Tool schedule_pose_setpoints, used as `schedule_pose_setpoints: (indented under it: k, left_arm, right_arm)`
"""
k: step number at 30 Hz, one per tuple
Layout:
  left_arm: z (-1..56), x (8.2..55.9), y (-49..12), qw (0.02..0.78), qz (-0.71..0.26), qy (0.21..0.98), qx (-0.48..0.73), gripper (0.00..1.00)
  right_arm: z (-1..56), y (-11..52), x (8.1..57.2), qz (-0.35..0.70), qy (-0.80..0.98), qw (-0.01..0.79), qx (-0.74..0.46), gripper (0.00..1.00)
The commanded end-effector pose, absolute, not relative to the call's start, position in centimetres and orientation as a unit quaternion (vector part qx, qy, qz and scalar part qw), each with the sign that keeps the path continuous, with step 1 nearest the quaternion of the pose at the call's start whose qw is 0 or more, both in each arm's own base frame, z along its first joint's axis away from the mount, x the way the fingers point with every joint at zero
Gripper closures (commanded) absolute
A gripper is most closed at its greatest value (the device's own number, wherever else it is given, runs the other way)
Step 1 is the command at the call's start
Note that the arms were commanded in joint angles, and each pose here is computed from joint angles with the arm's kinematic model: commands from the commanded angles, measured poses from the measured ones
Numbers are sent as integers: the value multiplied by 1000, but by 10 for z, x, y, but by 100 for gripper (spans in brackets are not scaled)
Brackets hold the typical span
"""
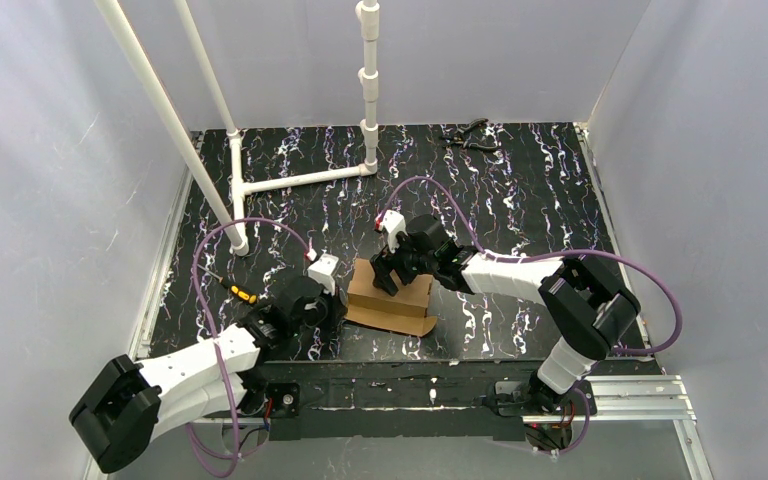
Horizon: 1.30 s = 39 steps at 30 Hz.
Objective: Fold the paper box
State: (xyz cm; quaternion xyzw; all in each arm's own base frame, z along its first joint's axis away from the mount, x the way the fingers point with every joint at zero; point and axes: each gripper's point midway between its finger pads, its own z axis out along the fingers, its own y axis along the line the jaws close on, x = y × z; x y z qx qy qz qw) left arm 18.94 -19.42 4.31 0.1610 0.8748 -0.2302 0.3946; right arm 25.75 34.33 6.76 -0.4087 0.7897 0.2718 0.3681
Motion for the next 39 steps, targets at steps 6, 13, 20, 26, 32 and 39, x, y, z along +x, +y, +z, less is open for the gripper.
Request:
schedule_pose_setpoints:
  k: [6,13,20,26,32,39]
  left_arm:
    - [73,205,-207,401,-244,877,104,100]
    - [86,212,-201,398,-231,886,46,100]
    - [87,215,-199,387,-222,895,25,100]
    - [90,222,-204,380,-220,898,15,100]
    - [88,229,-205,364,-202,909,-2,100]
    - [86,232,-194,360,-172,916,-35,100]
  right_arm:
    - [24,316,252,203,821,320,-427,13]
    - [24,316,251,204,820,319,-428,13]
    - [25,317,251,205,819,320,-429,12]
    - [25,319,248,211,817,317,-434,12]
    - [25,322,243,219,811,313,-443,12]
    - [28,323,243,220,810,315,-443,10]
